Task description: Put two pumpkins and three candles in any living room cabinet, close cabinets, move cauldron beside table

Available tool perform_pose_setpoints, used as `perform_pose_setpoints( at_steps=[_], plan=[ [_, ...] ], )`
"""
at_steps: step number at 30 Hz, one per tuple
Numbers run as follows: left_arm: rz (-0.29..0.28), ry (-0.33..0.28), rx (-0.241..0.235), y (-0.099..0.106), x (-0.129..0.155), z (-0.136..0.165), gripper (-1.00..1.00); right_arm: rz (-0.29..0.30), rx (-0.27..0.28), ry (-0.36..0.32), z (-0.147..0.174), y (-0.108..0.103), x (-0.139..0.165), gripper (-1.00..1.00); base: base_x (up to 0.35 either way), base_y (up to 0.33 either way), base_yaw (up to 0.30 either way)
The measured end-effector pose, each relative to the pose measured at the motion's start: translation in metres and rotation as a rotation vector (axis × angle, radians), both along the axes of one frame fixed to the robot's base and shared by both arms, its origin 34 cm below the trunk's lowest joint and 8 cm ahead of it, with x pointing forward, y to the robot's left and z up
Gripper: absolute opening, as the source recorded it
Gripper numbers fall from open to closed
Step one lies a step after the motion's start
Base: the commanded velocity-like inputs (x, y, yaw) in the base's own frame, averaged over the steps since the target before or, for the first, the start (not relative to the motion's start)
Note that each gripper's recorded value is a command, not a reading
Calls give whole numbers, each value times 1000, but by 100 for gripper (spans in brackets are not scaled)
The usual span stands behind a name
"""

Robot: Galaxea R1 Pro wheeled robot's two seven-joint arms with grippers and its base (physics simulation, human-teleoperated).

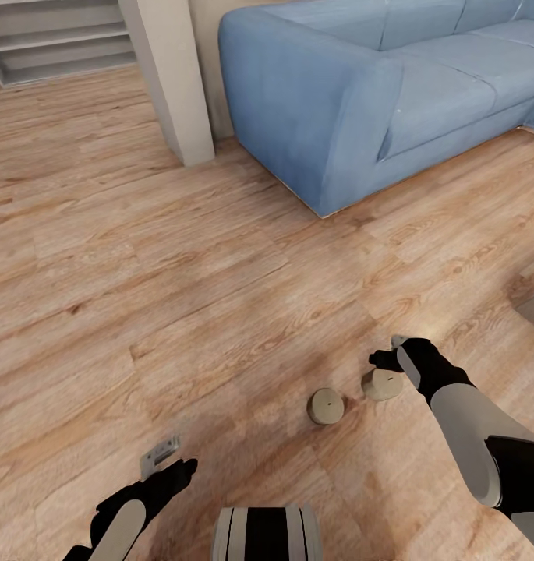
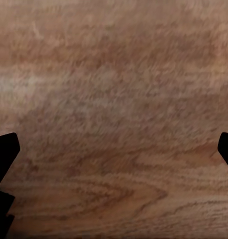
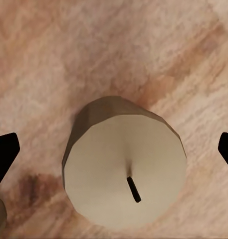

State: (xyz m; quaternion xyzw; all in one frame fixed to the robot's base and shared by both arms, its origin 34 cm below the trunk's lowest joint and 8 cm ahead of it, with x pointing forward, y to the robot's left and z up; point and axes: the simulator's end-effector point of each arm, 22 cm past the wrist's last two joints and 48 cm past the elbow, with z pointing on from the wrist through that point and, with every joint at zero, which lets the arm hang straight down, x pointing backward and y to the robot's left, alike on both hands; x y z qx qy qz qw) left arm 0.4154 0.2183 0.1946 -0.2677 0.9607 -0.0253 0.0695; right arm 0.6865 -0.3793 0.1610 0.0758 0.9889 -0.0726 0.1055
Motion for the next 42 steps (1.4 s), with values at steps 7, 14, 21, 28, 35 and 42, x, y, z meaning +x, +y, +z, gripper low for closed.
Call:
perform_pose_setpoints(
  at_steps=[7,14,21,28,35,42],
  plan=[
    [-6,-18,-10,-1,1,10,100,0,4,0,0,1,0,100,0,0,0],
    [-43,-24,-31,-6,14,16,100,0,5,11,-8,1,-4,100,0,0,0],
    [-54,-30,-36,-7,22,16,100,-1,6,19,-13,1,-7,100,0,0,0],
    [-60,-49,-39,-9,35,19,100,-3,7,19,-13,1,-7,100,0,0,-53],
    [-62,-47,-40,-10,36,16,100,0,4,18,-16,1,-6,100,0,0,-63],
    [-61,-19,-39,-9,28,5,100,1,-1,1,-23,-1,1,100,0,0,-7]
  ],
)
